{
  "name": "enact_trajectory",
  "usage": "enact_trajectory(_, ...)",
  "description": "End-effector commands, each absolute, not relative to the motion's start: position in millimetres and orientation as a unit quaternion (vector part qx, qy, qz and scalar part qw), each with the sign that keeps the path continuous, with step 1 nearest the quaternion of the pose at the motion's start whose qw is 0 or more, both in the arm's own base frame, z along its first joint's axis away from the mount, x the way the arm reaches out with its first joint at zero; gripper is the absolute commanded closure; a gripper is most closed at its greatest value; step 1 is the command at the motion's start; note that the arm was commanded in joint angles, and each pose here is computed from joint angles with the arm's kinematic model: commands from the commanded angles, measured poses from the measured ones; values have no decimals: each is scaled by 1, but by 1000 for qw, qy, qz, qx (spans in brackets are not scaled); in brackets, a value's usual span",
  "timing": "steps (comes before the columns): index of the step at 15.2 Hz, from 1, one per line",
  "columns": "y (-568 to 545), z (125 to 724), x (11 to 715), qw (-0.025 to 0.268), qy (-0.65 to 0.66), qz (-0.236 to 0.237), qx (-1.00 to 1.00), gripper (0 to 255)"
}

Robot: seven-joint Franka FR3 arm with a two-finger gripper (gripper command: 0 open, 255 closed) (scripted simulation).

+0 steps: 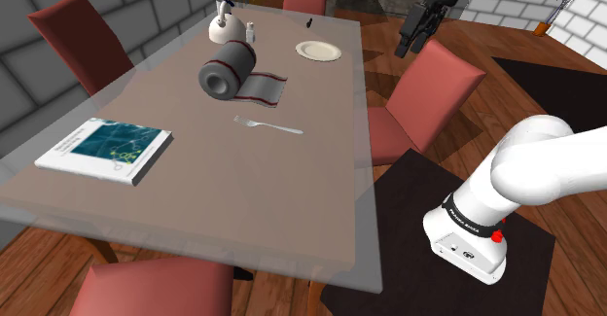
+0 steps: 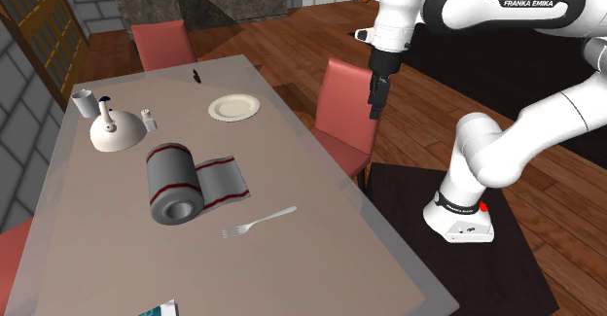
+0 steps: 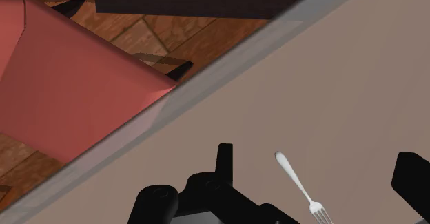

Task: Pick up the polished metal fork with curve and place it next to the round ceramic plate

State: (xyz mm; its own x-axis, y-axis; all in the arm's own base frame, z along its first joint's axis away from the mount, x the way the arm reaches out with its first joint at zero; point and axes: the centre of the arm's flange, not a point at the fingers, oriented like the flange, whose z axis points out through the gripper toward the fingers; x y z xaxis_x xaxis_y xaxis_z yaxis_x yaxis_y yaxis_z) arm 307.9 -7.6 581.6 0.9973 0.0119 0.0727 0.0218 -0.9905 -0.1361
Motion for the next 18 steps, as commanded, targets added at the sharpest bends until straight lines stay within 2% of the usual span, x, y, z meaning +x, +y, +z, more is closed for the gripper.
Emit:
enact_trajectory(1, -8, 582, 308, 69, -8, -36, -997, 0)
enact_trajectory(18, 86, 453, 471, 42, -104, -36, -993, 0)
